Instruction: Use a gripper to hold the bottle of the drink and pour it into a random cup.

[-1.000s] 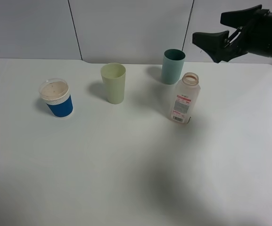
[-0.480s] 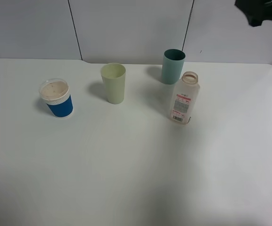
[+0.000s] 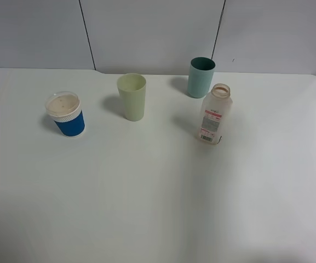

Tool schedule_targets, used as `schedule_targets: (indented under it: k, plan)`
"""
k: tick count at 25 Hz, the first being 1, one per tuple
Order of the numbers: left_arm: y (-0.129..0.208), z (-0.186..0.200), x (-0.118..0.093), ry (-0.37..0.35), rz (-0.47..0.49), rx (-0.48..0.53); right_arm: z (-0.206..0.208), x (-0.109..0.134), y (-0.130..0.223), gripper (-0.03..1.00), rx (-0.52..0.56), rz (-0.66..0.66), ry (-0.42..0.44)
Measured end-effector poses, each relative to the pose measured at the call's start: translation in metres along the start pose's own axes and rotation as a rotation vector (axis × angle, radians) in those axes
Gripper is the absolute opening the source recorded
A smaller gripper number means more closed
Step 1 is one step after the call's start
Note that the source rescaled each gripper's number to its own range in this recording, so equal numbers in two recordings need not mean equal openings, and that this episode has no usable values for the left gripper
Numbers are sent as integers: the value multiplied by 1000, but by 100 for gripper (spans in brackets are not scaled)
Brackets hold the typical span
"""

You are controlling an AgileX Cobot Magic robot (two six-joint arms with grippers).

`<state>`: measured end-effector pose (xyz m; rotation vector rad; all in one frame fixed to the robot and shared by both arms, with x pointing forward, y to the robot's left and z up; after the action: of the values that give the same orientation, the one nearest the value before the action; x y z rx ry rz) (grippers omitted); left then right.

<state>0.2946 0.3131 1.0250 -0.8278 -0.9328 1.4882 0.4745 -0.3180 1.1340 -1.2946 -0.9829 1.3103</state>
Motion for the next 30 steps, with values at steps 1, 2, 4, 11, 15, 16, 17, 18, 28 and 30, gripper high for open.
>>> schedule_targets:
  k: [1,2,4,11,15,16,17,18,28,30]
  plan:
    - [0,0,0,0,0,0,9,-2,-3,93,-7,-17,10]
    - [0,0,0,0,0,0,18,-5,-4,93,-8,-29,21]
    - [0,0,0,0,0,0,35,-9,-5,93,-4,-61,39]
    - [0,0,0,0,0,0,94,-23,17,93,108,-117,122]
    - [0,0,0,0,0,0,121,-29,32,93,167,-140,159]
    - [0,0,0,0,0,0,127,-30,36,93,180,-145,167]
    - [0,0,0,0,0,0,133,-30,38,93,187,-152,172]
    - [0,0,0,0,0,0,138,-30,40,93,188,-159,174]
    - [0,0,0,0,0,0,187,-14,43,93,60,-185,69]
    - [0,0,0,0,0,0,192,-9,48,91,71,-152,39]
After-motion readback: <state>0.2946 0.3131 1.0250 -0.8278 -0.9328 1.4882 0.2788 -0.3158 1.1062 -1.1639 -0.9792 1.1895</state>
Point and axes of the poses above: a point on each arm's last joint axis where the gripper is mounted, z pointing back along that axis away from the gripper, x along the wrist's bending axis when the last joint is at zero, y = z × x, the point moved 7 cm from there along -z, pointing out along that axis toward the gripper, and after that the axes turned 3 degrees about z, right-handed, at the moved point
